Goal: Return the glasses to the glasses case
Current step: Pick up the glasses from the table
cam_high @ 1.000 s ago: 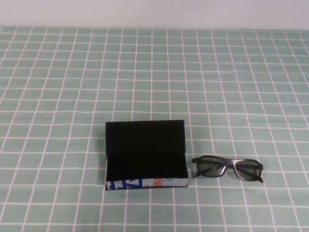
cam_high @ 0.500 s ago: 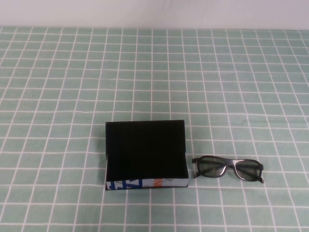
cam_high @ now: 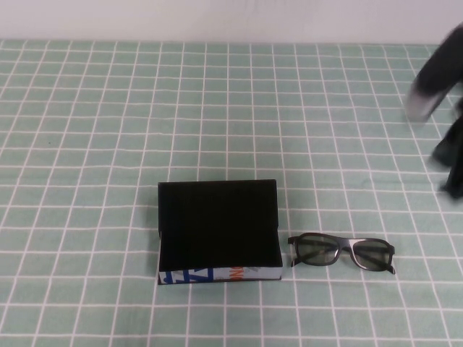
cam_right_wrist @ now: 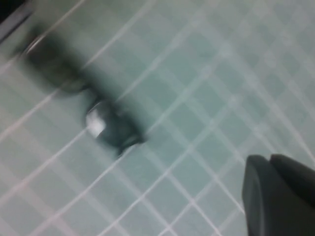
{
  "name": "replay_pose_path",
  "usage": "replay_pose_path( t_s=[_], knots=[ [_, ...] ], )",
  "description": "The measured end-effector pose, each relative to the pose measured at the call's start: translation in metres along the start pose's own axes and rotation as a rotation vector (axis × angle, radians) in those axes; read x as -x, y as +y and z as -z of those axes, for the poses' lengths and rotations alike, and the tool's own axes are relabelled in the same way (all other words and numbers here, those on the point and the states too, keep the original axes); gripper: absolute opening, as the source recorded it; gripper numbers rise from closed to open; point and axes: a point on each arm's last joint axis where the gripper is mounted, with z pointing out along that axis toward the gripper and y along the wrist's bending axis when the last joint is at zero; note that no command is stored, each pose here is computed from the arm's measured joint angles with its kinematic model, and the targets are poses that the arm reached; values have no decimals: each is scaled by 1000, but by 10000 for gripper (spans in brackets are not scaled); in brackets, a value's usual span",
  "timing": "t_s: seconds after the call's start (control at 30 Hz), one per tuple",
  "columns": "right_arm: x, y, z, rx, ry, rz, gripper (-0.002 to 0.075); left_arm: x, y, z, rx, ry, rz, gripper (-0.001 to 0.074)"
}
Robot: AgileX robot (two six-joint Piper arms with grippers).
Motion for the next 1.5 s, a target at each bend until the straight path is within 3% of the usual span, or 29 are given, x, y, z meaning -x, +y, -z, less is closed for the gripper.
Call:
replay_pose_path(
  t_s=[0.07, 0.17, 0.43, 0.5, 0.7, 0.8, 1.1, 1.5],
  knots=[
    [6, 11, -16, 140, 9, 203, -13, 0, 0, 0, 0, 0, 0, -2],
    [14, 21, -33, 280, -37, 350, -13, 0, 0, 0, 0, 0, 0, -2],
    [24, 22, -78, 370, -52, 372, 23, 0, 0, 0, 0, 0, 0, -2],
    [26, 21, -83, 364, -61, 382, 90, 0, 0, 0, 0, 0, 0, -2],
    [28, 21, -97, 371, -54, 382, 384, 0, 0, 0, 0, 0, 0, -2],
    [28, 23, -109, 392, -35, 382, 430, 0, 0, 0, 0, 0, 0, -2],
    [35, 48, -140, 396, 91, 503, 449, 0, 0, 0, 0, 0, 0, -2],
    [13, 59, -181, 366, 194, 510, 449, 0, 0, 0, 0, 0, 0, -2]
  ],
)
